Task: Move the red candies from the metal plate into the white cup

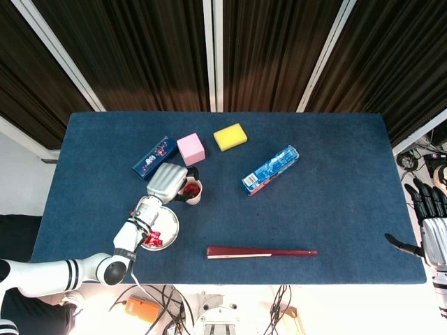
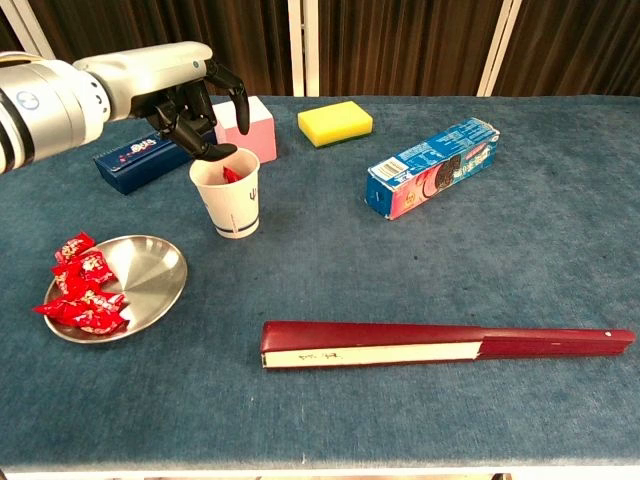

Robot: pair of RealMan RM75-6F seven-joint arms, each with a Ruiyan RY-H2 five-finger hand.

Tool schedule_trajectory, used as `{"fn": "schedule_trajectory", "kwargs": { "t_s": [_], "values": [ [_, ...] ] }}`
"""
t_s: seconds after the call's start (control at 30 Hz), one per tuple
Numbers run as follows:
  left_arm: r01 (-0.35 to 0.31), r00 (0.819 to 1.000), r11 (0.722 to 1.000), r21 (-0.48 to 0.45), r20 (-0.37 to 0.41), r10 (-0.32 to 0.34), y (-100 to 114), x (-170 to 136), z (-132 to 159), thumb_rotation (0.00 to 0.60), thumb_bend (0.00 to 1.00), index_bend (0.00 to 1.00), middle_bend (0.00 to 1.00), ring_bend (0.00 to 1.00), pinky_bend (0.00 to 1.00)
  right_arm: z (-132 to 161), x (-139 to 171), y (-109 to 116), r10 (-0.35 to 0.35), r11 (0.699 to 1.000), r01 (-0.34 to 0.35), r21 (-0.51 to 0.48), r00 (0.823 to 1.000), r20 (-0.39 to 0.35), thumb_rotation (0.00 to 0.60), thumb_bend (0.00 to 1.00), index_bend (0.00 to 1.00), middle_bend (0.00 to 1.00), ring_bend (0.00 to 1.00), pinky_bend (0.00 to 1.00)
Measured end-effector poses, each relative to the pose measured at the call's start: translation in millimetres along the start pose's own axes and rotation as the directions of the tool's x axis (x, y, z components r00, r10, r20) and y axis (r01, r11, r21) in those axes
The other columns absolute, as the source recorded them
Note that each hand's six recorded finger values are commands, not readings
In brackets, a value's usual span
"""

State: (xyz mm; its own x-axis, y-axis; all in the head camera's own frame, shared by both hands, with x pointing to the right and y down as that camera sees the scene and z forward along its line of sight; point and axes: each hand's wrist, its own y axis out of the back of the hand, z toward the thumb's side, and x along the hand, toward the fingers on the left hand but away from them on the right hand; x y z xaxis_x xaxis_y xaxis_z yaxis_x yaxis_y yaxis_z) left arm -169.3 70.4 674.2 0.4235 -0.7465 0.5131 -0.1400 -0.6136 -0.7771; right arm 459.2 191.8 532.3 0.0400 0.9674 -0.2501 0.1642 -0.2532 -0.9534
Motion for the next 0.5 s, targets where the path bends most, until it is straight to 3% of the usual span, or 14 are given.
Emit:
{"fn": "schedule_trajectory", "kwargs": {
  "t_s": [0.27, 0.5],
  "values": [
    [-0.05, 0.999, 0.999, -0.014, 0.013, 0.05, 14.3, -17.5, -4.6, 0.6, 0.24, 0.39, 0.93, 0.83, 0.72, 4.5, -3.4, 0.3, -0.001, 1.0, 0.001, -0.002, 1.0, -0.014, 0.6, 0.12, 0.0, 0.0, 0.0, 0.0],
    [-0.115, 0.993, 0.993, -0.004, -0.024, 0.115, 31.7, -59.9, -42.6, 0.6, 0.26, 0.41, 0.93, 0.83, 0.72, 6.4, -4.1, 1.1, -0.004, 1.0, 0.004, -0.003, 1.0, -0.019, 0.6, 0.12, 0.0, 0.0, 0.0, 0.0]
  ]
}}
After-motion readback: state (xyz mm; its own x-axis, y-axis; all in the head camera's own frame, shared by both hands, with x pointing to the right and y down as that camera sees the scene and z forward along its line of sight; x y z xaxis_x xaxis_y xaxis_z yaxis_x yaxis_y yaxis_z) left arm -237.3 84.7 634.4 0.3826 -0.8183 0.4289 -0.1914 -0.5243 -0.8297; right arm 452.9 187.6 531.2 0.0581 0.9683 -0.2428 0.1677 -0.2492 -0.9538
